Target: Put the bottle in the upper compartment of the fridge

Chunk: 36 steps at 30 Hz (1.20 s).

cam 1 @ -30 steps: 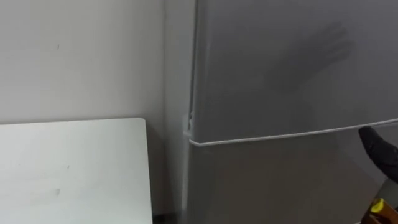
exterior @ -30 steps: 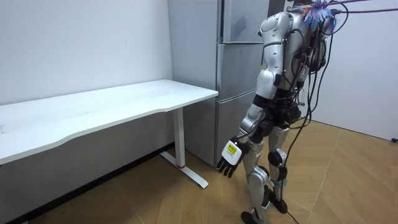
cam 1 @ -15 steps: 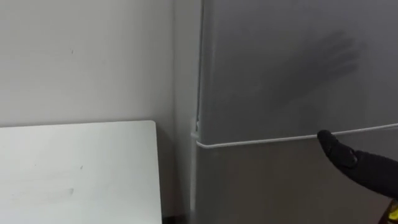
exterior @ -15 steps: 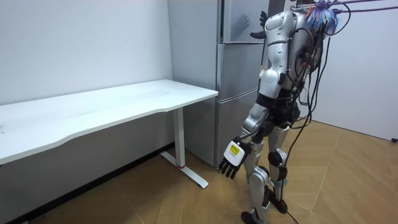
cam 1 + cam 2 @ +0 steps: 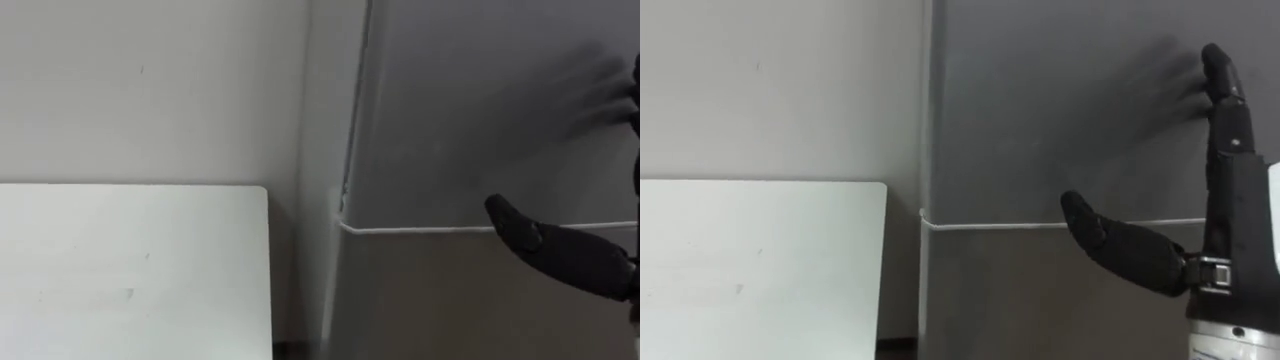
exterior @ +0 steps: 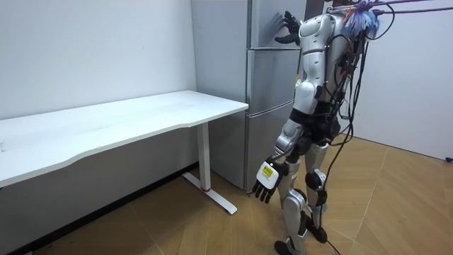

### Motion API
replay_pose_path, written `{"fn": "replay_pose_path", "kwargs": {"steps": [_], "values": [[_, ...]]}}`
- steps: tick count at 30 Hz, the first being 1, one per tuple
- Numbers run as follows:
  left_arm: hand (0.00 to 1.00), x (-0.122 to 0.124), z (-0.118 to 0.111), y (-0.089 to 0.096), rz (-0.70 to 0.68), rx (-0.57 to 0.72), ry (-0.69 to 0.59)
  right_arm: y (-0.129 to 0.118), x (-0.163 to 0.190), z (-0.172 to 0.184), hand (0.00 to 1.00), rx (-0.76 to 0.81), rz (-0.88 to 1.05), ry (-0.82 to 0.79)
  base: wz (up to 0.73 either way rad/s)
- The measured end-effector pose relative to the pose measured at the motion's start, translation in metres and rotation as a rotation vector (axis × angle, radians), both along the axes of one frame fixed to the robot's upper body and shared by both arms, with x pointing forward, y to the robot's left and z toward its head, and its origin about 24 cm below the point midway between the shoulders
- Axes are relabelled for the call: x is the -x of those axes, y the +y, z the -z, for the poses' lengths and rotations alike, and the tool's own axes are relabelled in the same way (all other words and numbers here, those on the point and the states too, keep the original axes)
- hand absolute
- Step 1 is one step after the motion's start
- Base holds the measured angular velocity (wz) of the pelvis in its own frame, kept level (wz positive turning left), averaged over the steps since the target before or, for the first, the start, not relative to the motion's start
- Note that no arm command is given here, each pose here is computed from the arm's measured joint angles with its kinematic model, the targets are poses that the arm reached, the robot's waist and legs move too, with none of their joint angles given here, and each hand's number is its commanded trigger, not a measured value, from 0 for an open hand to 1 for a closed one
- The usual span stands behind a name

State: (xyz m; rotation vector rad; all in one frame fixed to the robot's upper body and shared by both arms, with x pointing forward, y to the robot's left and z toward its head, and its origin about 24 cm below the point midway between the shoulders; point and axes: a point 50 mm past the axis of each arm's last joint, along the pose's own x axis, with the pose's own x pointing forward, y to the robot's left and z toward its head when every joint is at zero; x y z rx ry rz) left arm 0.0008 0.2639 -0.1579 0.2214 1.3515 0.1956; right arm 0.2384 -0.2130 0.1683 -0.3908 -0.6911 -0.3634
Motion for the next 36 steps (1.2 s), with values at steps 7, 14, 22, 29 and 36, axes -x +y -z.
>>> {"fn": "replay_pose_path", "kwargs": {"steps": [7,14,22,29,36], "values": [[0.0,-0.009,-0.001,0.002,0.013,0.008,-0.01,-0.003,-0.019,0.009,0.0,-0.013,0.016,0.051,-0.01],[0.0,-0.013,-0.003,0.008,0.015,-0.003,0.002,-0.012,-0.037,0.023,0.0,-0.035,0.061,0.092,0.02],[0.0,-0.017,-0.005,0.007,0.064,-0.013,0.031,-0.027,-0.057,0.033,0.0,-0.014,0.134,0.163,0.12],[0.0,-0.017,-0.004,0.003,0.077,-0.006,0.062,-0.033,-0.068,0.037,0.0,-0.027,0.174,0.211,0.05],[0.0,-0.015,-0.003,0.002,0.083,-0.006,0.067,-0.036,-0.069,0.043,0.0,-0.035,0.191,0.251,0.0]]}}
